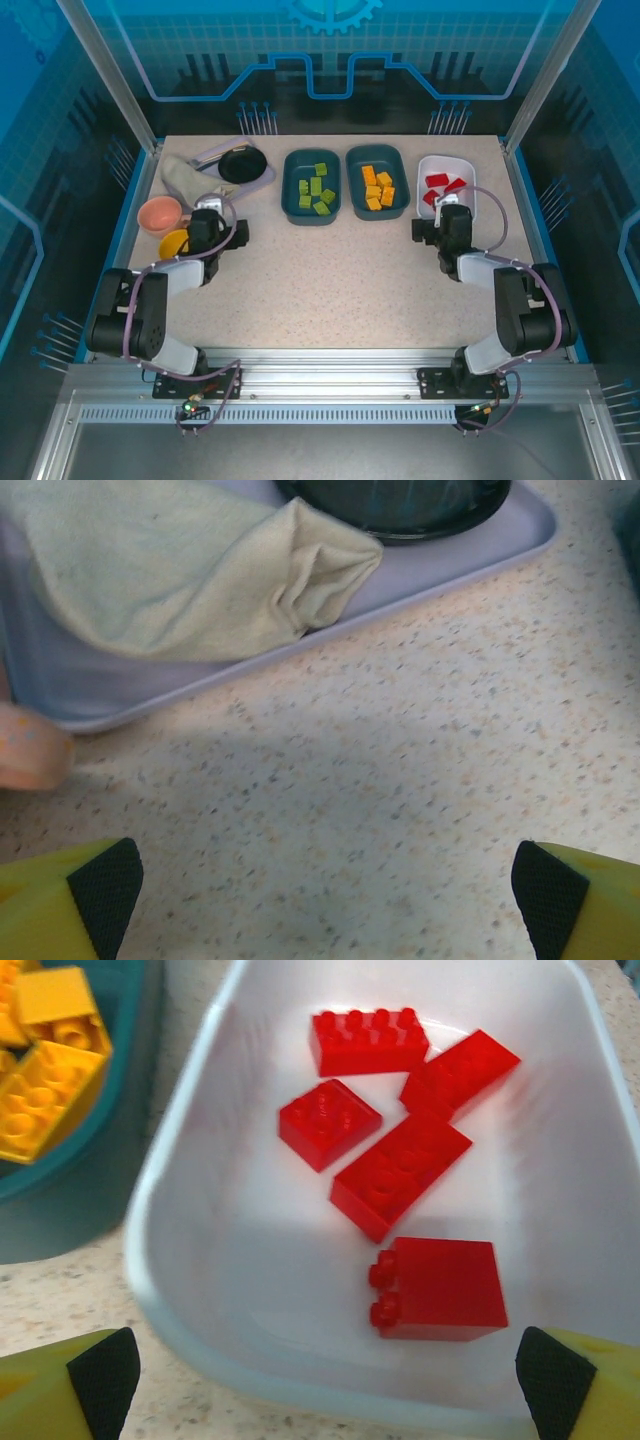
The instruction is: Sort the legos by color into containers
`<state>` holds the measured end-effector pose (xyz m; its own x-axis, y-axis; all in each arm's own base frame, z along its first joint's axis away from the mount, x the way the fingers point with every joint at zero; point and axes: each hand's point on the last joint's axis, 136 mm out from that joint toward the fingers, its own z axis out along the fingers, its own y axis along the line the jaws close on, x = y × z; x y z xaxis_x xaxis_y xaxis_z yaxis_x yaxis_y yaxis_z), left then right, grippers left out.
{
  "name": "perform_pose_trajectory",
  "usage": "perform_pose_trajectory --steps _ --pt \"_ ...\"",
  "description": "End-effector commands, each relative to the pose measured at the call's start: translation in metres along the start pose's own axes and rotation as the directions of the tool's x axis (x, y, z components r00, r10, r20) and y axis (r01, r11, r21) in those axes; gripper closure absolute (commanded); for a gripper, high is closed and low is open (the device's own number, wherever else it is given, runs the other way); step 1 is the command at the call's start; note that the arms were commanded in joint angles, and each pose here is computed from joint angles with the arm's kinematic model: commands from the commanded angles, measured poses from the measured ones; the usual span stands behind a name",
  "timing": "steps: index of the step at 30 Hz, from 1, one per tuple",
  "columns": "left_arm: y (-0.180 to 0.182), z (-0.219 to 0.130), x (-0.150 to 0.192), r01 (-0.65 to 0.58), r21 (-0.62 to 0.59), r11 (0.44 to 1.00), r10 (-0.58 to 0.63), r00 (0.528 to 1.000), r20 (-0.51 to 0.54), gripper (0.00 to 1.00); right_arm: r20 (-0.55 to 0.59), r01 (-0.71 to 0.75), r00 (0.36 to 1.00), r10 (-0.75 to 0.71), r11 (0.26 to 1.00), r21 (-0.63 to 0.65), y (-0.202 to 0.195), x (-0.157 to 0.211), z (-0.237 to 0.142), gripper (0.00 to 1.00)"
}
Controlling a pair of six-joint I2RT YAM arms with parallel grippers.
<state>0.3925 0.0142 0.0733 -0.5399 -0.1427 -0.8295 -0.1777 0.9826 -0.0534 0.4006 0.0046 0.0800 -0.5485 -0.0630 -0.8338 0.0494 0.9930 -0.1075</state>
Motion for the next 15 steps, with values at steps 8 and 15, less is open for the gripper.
perform_pose_trajectory --steps 8,15 --pt "0.002 -0.01 -0.015 0.015 0.022 1.0 -0.019 0.979 0.204 0.01 0.221 -0.03 0.974 0.042 0.998 -0.058 0.001 -0.009 -0.019 0.0" --pt "0.002 -0.01 -0.015 0.014 0.021 1.0 -0.018 0.978 0.207 0.01 0.198 -0.014 0.98 0.024 0.999 -0.048 0.004 -0.01 -0.014 0.0"
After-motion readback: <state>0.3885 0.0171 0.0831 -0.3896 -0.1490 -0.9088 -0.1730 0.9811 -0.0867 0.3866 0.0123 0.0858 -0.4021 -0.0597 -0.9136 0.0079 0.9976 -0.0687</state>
